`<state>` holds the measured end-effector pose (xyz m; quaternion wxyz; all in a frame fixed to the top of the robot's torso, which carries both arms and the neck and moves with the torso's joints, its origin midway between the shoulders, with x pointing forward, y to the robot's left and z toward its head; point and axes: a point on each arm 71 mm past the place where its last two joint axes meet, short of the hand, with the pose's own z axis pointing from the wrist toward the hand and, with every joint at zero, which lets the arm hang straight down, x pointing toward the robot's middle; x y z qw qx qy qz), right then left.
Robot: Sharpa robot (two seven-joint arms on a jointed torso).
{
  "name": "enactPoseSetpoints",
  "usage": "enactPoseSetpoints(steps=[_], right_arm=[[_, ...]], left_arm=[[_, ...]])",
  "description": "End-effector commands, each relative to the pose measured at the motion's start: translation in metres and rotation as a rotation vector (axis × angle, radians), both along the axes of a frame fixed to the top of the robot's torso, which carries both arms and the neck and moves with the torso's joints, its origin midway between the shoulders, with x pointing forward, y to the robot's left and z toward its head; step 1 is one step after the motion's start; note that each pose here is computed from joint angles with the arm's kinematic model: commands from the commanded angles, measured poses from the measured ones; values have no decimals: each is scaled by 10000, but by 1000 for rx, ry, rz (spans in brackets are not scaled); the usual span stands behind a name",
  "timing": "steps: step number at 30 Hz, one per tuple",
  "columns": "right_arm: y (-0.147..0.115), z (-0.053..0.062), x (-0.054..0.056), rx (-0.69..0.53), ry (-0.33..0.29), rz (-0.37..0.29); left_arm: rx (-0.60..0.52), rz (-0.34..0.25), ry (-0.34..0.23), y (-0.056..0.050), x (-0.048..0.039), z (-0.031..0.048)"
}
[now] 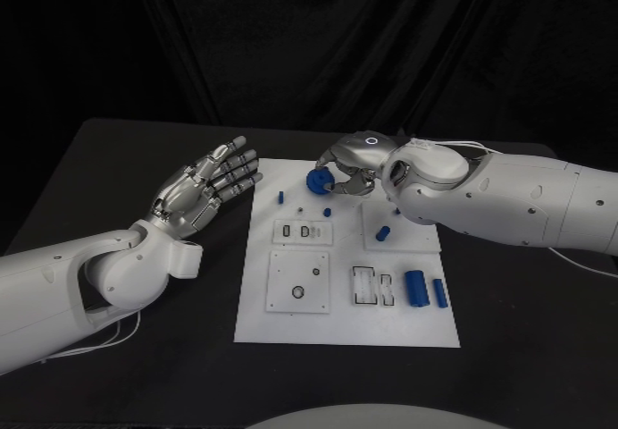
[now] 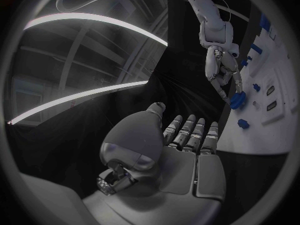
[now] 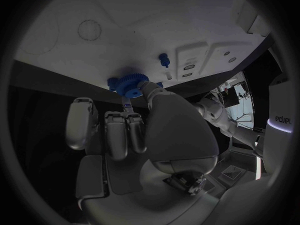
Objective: Assemble the parts on the task board
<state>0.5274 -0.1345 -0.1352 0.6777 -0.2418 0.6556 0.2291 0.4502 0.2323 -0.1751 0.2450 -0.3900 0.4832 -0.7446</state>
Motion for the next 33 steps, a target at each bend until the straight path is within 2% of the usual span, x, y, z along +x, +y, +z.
enactPoseSetpoints(steps=[1,16,33], right_arm=[[5,-48,4,-24,18,-10],[46,-52,-20,-14,14,13],[-51,-60,-42,-2,8,2]], left_arm=[[-60,6,-63,4,-8,54],[-53,2,-55,6,3,43],[-46,2,-49,20,9,34]])
